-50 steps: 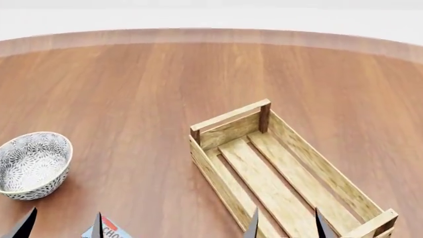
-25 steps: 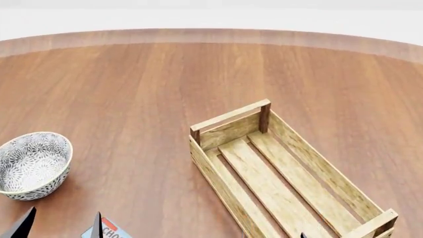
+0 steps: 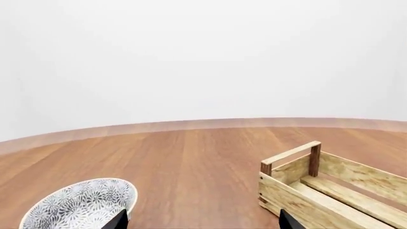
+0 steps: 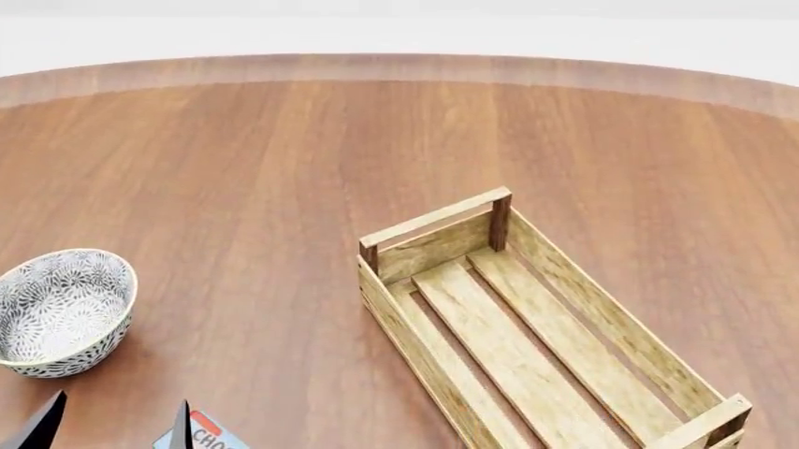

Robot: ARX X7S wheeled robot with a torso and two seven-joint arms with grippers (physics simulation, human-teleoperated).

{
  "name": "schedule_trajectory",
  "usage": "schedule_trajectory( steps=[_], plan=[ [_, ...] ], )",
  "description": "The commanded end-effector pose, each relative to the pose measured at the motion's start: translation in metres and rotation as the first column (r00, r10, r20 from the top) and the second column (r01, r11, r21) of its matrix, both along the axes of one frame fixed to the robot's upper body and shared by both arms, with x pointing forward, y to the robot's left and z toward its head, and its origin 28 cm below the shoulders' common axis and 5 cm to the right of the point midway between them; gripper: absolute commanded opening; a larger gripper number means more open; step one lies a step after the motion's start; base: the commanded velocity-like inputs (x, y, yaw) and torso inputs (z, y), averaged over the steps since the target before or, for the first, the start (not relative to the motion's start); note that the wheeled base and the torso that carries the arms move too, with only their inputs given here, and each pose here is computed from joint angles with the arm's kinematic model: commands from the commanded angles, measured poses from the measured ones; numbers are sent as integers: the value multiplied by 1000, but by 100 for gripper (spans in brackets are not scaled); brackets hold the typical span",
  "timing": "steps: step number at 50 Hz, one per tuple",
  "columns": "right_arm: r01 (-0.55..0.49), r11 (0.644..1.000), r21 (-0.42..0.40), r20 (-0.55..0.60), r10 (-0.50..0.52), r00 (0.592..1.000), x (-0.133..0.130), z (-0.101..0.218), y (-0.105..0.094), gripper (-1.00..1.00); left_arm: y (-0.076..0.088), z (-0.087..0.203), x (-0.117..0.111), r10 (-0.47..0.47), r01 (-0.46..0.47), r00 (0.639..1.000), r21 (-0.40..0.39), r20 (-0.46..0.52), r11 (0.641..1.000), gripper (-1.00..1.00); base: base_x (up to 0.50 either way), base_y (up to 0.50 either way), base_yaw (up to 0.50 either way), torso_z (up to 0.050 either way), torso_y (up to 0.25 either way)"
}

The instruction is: Pick up the chocolate pudding and put it in the tray.

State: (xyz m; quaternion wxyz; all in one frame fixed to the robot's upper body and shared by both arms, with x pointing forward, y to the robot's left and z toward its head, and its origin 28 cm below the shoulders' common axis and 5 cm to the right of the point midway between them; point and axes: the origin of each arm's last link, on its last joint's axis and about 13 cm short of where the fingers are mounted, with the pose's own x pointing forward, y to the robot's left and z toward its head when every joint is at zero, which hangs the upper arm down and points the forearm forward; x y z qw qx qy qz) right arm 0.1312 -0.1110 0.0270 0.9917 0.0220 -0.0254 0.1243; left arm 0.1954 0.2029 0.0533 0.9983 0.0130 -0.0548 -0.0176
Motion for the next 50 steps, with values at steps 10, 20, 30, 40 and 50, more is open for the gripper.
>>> schedule_trajectory(
  steps=[10,20,30,40,50],
  plan=[
    [-112,994,-13,-50,112,993,-35,-17,2,100,0,-1,0,2,-2,1000,5,-1,1000,100,0,0,0,0,0],
    [-186,983,-5,-68,185,980,-43,-22,6,100,-1,-1,-1,2,-2,1000,6,-1,1000,100,0,0,0,0,0],
    [-250,968,-11,-88,249,965,-41,-27,15,100,-2,-1,-1,-1,1,1000,6,0,1000,100,0,0,0,0,0],
    [-268,963,-26,-96,264,960,-26,-35,23,100,-2,-2,0,1,-1,1000,6,-3,1000,100,0,0,0,0,0],
    [-292,956,-37,-102,287,953,-12,-35,33,100,-1,-2,0,1,-1,1000,7,-5,1000,100,0,0,0,0,0]
  ],
)
